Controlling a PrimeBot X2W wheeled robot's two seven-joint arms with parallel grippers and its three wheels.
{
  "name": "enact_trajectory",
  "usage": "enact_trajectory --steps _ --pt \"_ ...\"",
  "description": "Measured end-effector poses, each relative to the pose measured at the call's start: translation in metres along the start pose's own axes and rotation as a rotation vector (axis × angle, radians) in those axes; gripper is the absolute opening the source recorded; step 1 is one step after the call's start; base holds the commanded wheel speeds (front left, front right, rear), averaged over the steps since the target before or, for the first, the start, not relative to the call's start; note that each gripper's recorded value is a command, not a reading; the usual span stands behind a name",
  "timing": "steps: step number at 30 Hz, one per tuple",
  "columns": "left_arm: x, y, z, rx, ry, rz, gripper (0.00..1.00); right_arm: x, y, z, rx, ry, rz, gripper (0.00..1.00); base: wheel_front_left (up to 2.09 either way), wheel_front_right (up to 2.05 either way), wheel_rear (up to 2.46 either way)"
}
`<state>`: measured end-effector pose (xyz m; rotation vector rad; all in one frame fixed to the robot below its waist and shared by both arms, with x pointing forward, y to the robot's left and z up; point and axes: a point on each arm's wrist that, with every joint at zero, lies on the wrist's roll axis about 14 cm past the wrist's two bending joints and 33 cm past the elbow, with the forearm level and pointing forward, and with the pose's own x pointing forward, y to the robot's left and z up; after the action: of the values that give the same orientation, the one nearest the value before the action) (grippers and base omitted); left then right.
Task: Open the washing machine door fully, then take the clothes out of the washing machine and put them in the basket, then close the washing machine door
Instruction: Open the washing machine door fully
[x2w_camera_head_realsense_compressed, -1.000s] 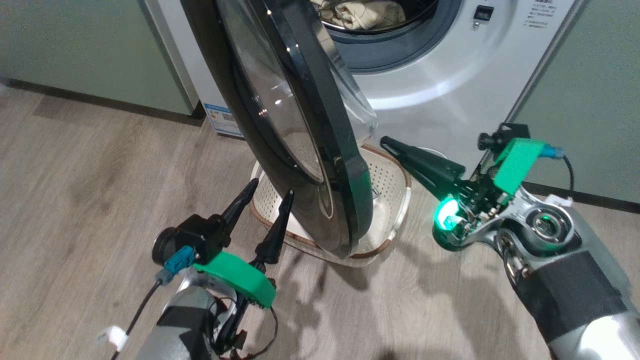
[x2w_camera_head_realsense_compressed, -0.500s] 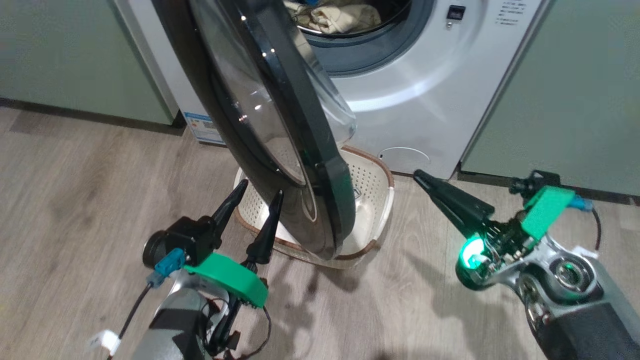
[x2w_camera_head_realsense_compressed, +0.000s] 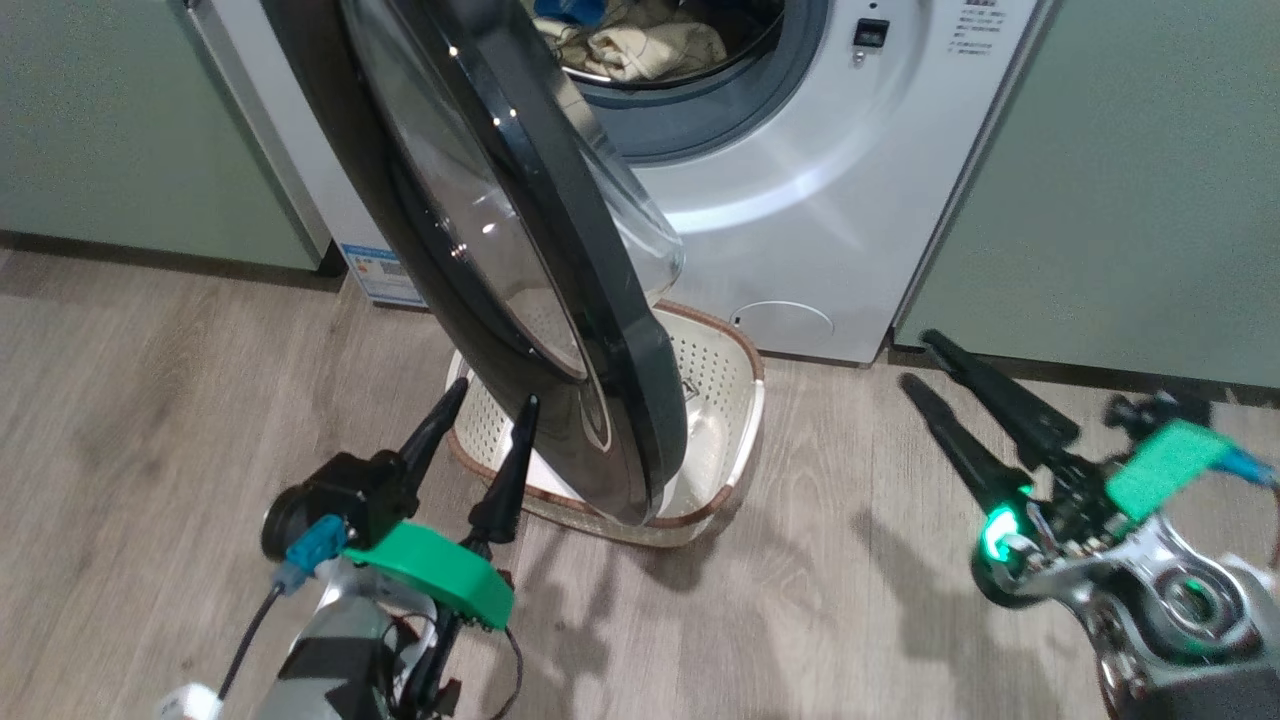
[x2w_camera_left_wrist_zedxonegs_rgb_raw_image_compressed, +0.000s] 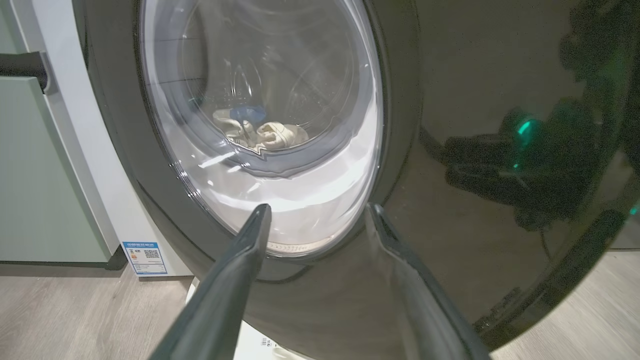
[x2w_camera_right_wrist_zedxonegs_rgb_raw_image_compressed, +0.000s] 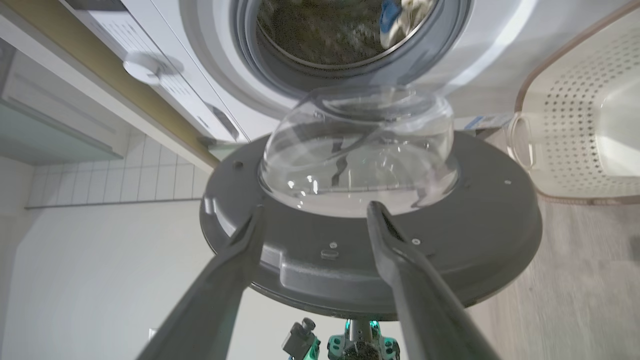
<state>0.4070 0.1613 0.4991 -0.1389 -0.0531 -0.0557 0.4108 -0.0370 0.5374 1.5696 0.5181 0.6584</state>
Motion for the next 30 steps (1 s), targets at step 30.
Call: enact_trajectory --steps 30 --pt "-0.025 0.001 -0.002 0.001 0.01 0.011 1.0 -0.115 -0.02 0.046 -0.161 -0.431 -0.145 1.0 0.0 0.0 0.0"
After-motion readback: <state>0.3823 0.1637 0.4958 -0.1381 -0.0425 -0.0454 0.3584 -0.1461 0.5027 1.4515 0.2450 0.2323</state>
